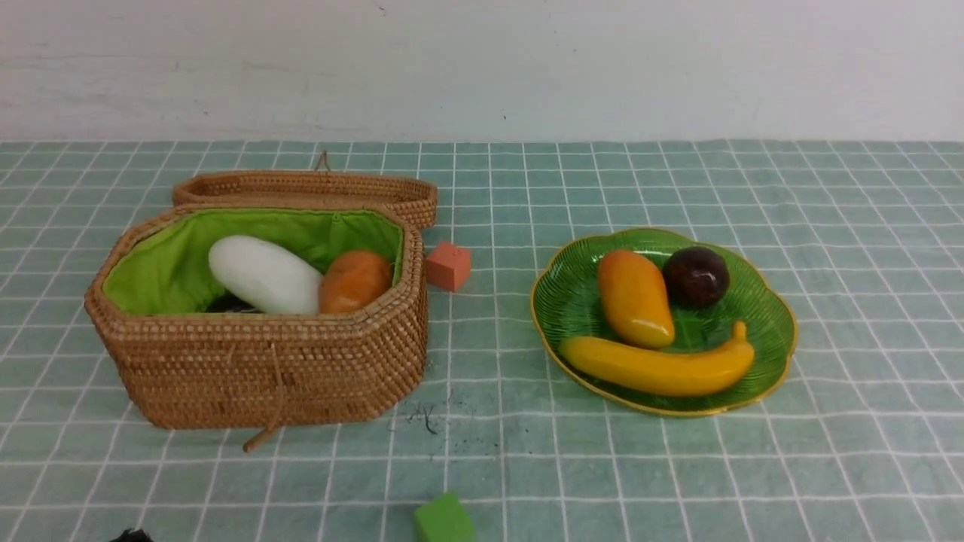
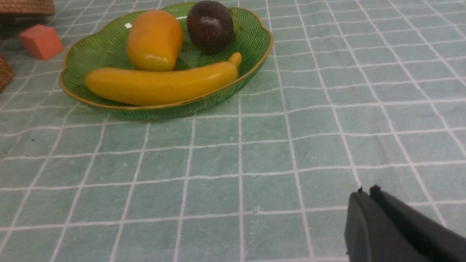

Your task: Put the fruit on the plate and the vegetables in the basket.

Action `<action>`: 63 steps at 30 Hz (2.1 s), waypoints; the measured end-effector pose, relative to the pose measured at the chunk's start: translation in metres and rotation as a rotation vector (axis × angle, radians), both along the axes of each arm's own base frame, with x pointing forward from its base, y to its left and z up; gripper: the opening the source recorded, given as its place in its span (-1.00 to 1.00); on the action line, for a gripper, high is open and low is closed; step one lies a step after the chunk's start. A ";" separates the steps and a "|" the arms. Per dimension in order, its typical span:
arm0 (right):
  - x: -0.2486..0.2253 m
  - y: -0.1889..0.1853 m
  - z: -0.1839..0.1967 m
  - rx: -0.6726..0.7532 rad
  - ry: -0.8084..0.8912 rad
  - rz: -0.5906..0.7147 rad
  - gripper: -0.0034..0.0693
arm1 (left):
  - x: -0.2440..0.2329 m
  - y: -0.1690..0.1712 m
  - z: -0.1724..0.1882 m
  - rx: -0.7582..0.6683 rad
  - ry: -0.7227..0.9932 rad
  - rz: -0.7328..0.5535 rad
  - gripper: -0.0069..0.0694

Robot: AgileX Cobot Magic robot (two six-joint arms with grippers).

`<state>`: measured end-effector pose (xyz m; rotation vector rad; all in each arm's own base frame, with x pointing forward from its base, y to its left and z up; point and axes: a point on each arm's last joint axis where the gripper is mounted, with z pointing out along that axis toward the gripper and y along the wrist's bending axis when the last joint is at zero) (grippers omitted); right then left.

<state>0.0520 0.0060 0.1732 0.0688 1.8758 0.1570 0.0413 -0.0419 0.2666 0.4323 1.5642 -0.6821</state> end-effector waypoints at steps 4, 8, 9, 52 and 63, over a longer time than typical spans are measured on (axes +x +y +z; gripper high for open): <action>0.000 0.001 0.000 0.027 0.004 0.003 -0.95 | 0.000 0.000 0.000 0.001 0.001 -0.001 -0.85; 0.000 0.001 0.000 0.028 0.006 0.003 -0.94 | 0.000 0.000 0.000 0.001 0.001 -0.001 -0.85; 0.000 0.001 0.000 0.028 0.005 0.003 -0.94 | 0.000 0.000 0.000 0.001 0.002 -0.002 -0.85; 0.000 0.001 0.000 0.030 0.008 0.004 -0.84 | 0.011 0.036 -0.098 0.002 0.343 0.625 -0.85; 0.000 0.001 0.000 0.030 0.008 0.004 -0.82 | 0.011 0.036 -0.098 0.001 0.342 0.625 -0.85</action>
